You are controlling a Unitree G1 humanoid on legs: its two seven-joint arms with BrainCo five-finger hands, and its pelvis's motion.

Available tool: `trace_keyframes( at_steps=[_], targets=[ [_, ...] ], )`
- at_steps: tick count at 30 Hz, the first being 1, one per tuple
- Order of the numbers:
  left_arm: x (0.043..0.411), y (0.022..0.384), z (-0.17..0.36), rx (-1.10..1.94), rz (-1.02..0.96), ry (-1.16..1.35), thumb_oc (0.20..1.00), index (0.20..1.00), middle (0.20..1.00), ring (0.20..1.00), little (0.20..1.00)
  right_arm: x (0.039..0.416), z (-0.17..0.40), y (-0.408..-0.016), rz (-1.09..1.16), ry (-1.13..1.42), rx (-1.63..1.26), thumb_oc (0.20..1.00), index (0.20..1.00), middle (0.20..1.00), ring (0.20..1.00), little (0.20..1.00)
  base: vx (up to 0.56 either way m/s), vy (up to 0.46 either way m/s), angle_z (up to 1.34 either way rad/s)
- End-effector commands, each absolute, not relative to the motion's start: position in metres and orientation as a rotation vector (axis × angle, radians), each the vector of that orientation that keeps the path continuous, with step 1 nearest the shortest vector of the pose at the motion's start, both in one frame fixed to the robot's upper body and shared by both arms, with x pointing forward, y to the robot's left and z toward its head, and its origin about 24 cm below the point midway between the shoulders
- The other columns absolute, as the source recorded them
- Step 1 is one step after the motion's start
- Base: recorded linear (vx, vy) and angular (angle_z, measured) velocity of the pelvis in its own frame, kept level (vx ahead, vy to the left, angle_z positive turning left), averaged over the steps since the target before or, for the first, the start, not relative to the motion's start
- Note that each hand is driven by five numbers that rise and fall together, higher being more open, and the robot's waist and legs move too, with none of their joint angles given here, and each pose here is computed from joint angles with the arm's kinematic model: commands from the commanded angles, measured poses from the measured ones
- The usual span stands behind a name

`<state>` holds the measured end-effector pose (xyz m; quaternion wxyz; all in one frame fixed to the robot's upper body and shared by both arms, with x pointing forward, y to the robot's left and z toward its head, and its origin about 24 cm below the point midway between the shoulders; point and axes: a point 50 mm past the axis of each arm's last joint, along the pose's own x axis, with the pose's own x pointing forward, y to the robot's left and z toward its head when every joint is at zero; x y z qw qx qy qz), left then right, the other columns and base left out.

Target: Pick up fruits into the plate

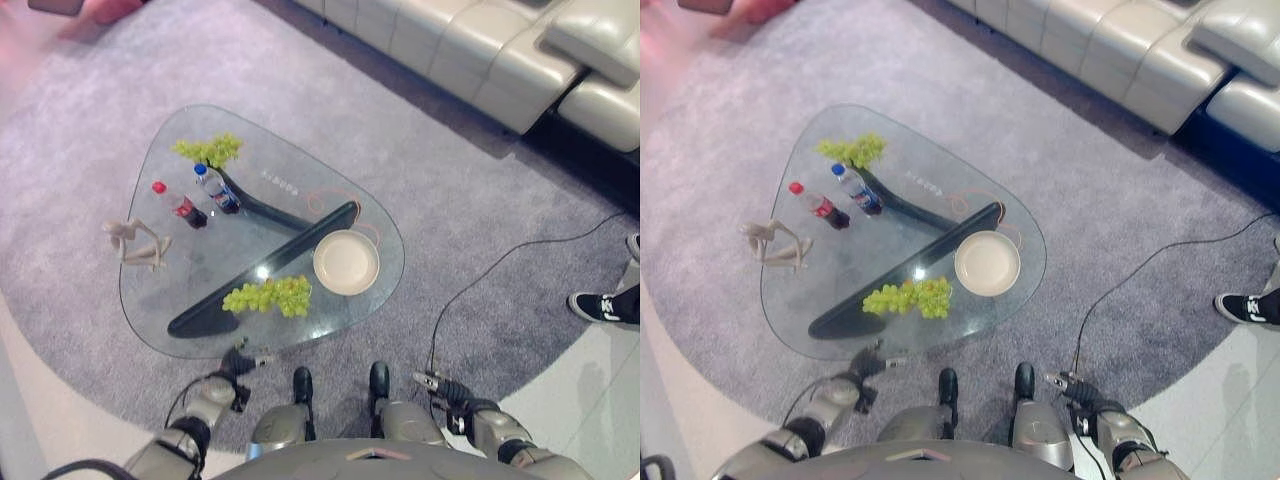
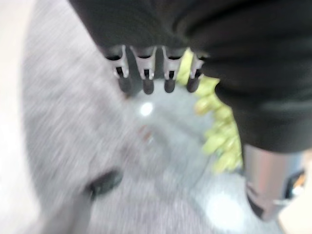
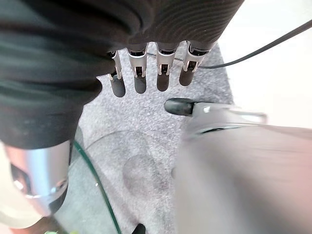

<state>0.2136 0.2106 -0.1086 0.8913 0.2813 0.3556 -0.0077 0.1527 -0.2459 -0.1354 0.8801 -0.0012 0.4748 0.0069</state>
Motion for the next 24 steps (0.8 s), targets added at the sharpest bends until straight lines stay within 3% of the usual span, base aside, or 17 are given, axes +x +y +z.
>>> trace_keyframes(
  at_steps=[1,6,12,24],
  targets=[
    [0.240,0.221,-0.087,0.778,0.032,0.596,1.000,1.000,1.000,1.000,1.000,0.172,-0.126,-0.241,0.054,0.904,0.015,1.000,1.000,1.000,1.000,1.000,-0.14,0.054,-0.04],
    [0.294,0.246,-0.029,0.942,0.159,0.369,1.000,1.000,1.000,1.000,1.000,0.208,-0.105,-0.240,0.082,0.776,0.006,1.000,1.000,1.000,1.000,1.000,-0.12,0.033,-0.11],
    [0.329,0.265,0.025,1.120,0.304,0.221,1.000,1.000,1.000,1.000,1.000,0.234,-0.087,-0.236,0.086,0.667,0.039,1.000,1.000,1.000,1.000,1.000,-0.10,0.015,-0.08],
    [0.349,0.296,0.074,1.501,0.533,0.212,1.000,1.000,1.000,1.000,1.000,0.263,-0.065,-0.225,0.093,0.526,0.084,1.000,1.000,1.000,1.000,1.000,-0.06,0.018,-0.11]
  ],
)
